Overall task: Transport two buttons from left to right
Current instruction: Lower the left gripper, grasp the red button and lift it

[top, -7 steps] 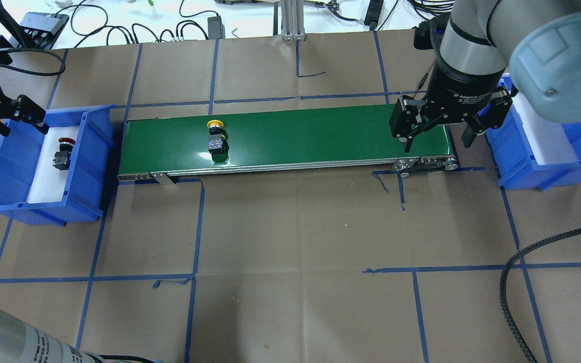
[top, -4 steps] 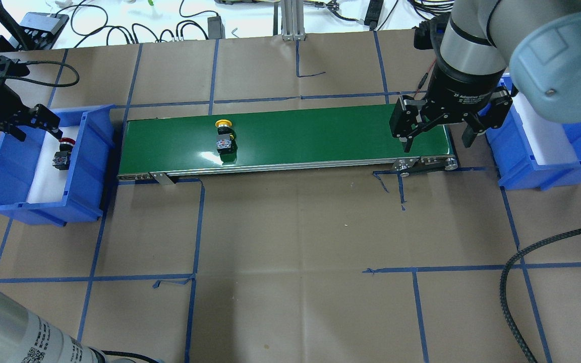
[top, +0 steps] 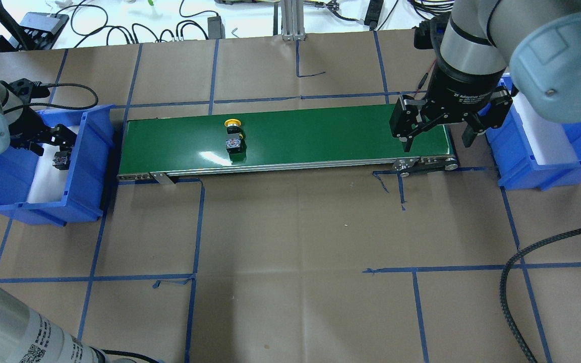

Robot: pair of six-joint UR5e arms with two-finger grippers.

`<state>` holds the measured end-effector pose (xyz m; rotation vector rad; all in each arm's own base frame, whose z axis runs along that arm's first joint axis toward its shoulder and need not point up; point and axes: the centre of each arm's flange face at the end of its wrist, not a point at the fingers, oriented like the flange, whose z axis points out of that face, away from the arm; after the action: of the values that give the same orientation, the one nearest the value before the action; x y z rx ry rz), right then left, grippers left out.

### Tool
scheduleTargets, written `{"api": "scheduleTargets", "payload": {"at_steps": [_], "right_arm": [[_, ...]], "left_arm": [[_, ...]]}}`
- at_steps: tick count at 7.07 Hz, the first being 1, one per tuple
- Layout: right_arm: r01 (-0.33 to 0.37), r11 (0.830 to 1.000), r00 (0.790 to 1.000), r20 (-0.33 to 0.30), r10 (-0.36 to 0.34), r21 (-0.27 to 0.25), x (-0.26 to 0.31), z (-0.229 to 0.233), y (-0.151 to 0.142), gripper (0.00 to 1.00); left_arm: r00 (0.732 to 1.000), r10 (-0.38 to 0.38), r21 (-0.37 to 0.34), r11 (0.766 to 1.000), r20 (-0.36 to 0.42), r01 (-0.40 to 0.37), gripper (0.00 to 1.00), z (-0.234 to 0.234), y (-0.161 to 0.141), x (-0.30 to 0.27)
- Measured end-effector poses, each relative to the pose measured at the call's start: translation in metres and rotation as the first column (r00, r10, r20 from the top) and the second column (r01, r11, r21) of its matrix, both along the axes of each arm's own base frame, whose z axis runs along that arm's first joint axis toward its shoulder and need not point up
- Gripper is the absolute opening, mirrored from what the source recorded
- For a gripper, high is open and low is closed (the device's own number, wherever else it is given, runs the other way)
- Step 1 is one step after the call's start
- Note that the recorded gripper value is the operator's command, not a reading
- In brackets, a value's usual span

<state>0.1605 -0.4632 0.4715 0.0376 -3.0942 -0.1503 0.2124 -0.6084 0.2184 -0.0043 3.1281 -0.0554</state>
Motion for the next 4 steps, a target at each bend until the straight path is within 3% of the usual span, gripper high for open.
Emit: {"api": "scheduleTargets", "payload": {"at_steps": [1,2,4], "right_arm": [[0.000,1.000,1.000,0.000,0.000,0.000,0.0000,-0.0001,-0.0001,1.00],[0.000,1.000,1.000,0.000,0.000,0.000,0.0000,-0.0002,-0.0003,1.00],[0.000,1.000,1.000,0.000,0.000,-0.001,0.0000,0.0001,-0.0002,1.00]], "left_arm": [[1.000,-0.001,-0.003,1.000,0.001,0.001,0.99,-0.0032,0.0010,-0.0020],[1.000,-0.004,-0.005,1.000,0.001,0.004,0.92,-0.0044,0.0007,-0.0044],[1.000,-0.011,-0.007,1.000,0.001,0.011,0.68,-0.0045,-0.0011,-0.0091]]}}
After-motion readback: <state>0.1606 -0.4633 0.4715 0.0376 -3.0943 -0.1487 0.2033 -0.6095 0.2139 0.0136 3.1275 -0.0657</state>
